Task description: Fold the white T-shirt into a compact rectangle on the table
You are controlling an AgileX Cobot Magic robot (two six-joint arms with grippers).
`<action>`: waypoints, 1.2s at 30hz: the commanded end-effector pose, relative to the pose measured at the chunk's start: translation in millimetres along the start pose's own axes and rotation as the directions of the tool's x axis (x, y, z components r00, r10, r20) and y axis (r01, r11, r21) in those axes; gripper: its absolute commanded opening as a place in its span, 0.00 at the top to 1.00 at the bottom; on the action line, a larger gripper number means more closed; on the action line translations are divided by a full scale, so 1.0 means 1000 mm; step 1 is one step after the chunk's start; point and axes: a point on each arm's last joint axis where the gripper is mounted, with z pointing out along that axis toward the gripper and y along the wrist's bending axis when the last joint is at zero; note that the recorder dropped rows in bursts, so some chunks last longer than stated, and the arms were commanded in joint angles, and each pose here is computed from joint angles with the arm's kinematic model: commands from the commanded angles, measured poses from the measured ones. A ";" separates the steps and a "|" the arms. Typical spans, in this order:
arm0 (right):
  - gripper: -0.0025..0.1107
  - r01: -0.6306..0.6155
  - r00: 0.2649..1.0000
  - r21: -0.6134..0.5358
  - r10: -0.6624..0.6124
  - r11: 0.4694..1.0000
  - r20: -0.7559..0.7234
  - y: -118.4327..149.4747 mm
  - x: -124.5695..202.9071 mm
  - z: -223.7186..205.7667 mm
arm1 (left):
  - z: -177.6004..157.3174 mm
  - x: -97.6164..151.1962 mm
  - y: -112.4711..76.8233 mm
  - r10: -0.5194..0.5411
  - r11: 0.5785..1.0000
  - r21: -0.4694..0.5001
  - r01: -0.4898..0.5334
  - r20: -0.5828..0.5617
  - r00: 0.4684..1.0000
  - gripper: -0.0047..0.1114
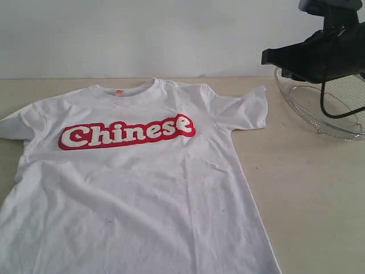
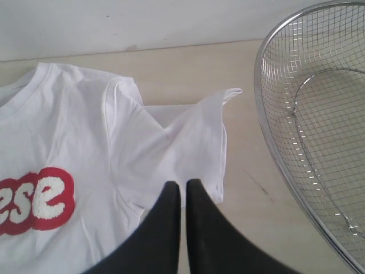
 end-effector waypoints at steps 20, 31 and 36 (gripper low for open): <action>0.98 0.024 1.000 0.003 -0.024 1.000 0.008 -0.001 -0.002 -0.002 | 0.054 0.027 0.021 0.825 0.554 0.122 -0.823 0.047 0.563 0.46; 0.98 0.020 0.998 0.008 -0.020 1.000 -0.064 -0.004 0.011 0.015 | 0.062 0.032 0.021 0.817 0.559 0.161 -0.814 0.062 0.573 0.46; 0.98 0.020 0.998 0.011 -0.020 1.000 -0.055 -0.005 0.010 0.016 | 0.070 0.035 0.018 0.812 0.556 0.199 -0.807 0.077 0.578 0.46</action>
